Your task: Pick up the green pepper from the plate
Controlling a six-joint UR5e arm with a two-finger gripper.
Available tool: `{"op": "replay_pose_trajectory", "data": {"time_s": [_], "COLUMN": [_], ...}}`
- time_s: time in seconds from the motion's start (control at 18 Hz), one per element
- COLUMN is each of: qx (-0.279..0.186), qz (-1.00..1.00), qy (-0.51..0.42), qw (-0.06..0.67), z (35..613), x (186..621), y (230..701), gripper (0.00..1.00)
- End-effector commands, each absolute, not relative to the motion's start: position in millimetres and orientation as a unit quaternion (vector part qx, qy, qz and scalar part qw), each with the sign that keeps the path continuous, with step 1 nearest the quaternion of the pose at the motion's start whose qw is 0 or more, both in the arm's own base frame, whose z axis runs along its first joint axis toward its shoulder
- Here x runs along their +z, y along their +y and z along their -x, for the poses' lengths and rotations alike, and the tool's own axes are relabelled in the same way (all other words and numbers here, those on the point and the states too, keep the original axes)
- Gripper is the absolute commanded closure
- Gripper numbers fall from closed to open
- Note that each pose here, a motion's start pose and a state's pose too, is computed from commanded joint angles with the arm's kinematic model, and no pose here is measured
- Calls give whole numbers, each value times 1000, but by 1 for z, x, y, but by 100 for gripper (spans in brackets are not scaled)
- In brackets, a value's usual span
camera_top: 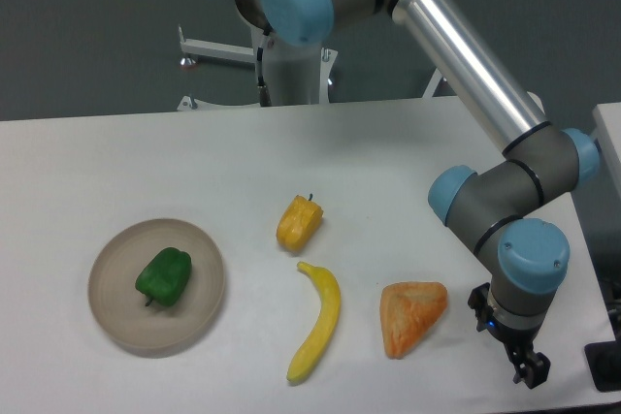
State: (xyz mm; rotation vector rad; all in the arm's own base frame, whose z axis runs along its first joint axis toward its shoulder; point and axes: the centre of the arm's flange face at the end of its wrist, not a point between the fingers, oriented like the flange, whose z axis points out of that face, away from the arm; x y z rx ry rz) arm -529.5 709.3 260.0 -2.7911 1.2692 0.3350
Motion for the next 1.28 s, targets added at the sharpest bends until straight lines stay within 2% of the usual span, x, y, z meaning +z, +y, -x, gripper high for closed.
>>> {"op": "replay_pose_trajectory", "data": {"time_s": [0.28, 0.67, 1.0, 1.28], "qx": [109, 83, 44, 10], "qz": [910, 933, 963, 976], "qy": [400, 348, 252, 192], "qw": [29, 46, 85, 101], "z": [522, 471, 378, 319], "x": [266, 290, 319, 341], "y": [711, 730, 748, 742], "gripper": [0, 0, 0, 0]}}
